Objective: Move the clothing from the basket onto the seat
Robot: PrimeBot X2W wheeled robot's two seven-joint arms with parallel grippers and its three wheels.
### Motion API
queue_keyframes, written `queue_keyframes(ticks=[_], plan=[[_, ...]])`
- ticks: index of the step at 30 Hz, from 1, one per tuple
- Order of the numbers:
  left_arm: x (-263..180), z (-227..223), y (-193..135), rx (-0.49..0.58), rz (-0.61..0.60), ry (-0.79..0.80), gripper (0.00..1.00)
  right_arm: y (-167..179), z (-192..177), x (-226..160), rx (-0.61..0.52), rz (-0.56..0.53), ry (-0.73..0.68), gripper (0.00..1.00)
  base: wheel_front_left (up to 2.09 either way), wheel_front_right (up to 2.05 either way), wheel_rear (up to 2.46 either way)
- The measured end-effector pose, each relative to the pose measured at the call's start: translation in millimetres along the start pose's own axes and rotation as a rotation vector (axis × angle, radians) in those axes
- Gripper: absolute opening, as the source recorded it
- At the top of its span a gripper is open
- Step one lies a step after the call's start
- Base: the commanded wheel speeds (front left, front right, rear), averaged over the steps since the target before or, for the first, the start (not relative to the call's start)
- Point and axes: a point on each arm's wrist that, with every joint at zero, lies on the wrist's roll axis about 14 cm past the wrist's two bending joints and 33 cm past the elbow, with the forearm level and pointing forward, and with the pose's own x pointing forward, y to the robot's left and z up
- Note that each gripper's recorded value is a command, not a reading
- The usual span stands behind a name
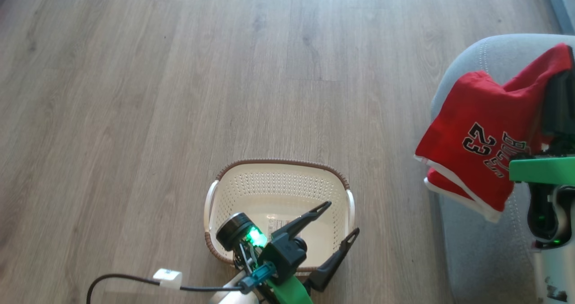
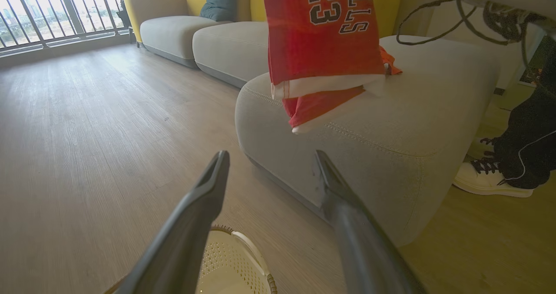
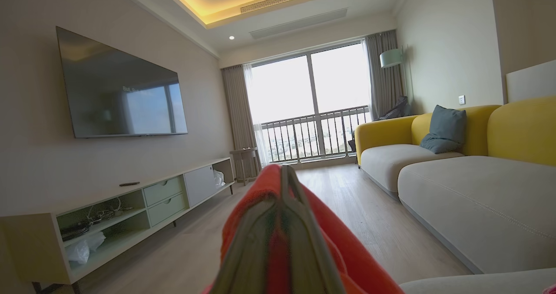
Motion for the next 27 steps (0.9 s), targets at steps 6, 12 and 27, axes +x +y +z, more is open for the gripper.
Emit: queue_keyframes(ticks=[6,12,27], plan=[[4,1,-1,-0.004,-0.017,-0.006,1.00,-9,1,-8,-0.012,-0.026,0.007,0.00,0.00,0.00,0.00],[15,1,-11,-0.024,-0.066,-0.015,1.00,-30,9,-16,-0.053,-0.076,-0.002,0.00,0.00,0.00,0.00],[53,-8,-70,-0.063,-0.320,-0.017,1.00,-115,67,-70,-0.210,-0.339,-0.073,0.00,0.00,0.00,0.00]])
